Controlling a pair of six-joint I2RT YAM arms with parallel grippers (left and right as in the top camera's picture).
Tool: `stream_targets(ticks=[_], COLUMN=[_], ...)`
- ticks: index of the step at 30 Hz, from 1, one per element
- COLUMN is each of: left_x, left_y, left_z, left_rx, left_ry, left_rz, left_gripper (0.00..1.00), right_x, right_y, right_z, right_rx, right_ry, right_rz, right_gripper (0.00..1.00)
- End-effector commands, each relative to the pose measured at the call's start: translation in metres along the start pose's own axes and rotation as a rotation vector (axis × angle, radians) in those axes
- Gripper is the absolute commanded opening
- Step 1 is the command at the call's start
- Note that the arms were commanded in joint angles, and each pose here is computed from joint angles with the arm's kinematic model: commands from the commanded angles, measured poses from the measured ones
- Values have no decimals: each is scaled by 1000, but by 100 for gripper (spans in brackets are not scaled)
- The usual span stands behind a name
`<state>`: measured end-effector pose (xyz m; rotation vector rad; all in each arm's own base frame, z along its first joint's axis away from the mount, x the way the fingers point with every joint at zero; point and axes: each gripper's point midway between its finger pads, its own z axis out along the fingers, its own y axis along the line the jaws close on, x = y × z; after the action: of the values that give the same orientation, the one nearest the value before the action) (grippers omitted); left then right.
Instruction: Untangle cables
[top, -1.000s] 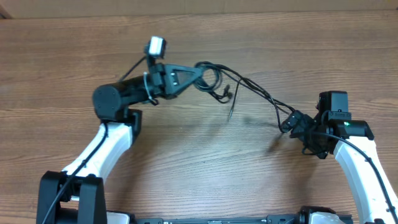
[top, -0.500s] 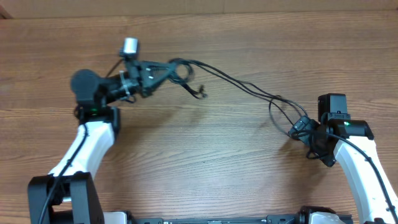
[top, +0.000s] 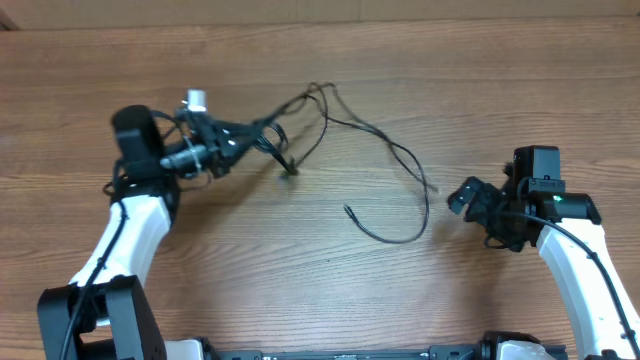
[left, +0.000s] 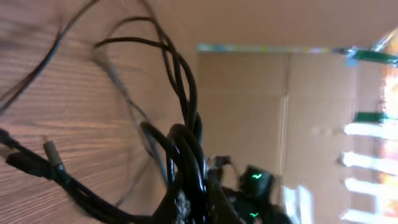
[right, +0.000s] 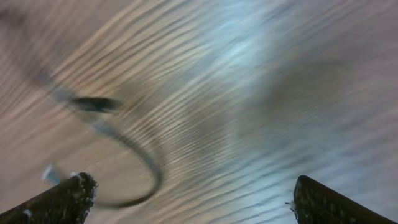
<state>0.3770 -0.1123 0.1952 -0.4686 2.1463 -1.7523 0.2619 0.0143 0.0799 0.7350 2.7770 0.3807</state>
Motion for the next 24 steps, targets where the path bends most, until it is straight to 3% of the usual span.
stream_targets(ticks=[1, 4, 9, 13, 16, 24], left_x=[17, 53, 124, 154, 166, 226], left_y=[35, 62, 69, 37, -6, -91], left_z=[29, 55, 85, 91, 88, 63], left_rx=[-206, -369, -431, -480, -412, 63], left_ry=[-5, 95, 347, 435, 471, 617], left_rz=[309, 485, 854, 1053, 1124, 1339], left_gripper=[4, 4, 4, 4, 4, 4], right_x=[15, 18, 25, 29, 42, 78], right_y=[46, 57, 76, 82, 89, 115], right_z=[-8, -12, -25, -43, -64, -136], right_rx=[-274, -347, -468, -506, -572, -807], right_ry=[72, 84, 89, 35, -10, -221], right_rz=[-212, -250, -318, -394, -538, -862], right_gripper=[100, 100, 100, 100, 100, 100])
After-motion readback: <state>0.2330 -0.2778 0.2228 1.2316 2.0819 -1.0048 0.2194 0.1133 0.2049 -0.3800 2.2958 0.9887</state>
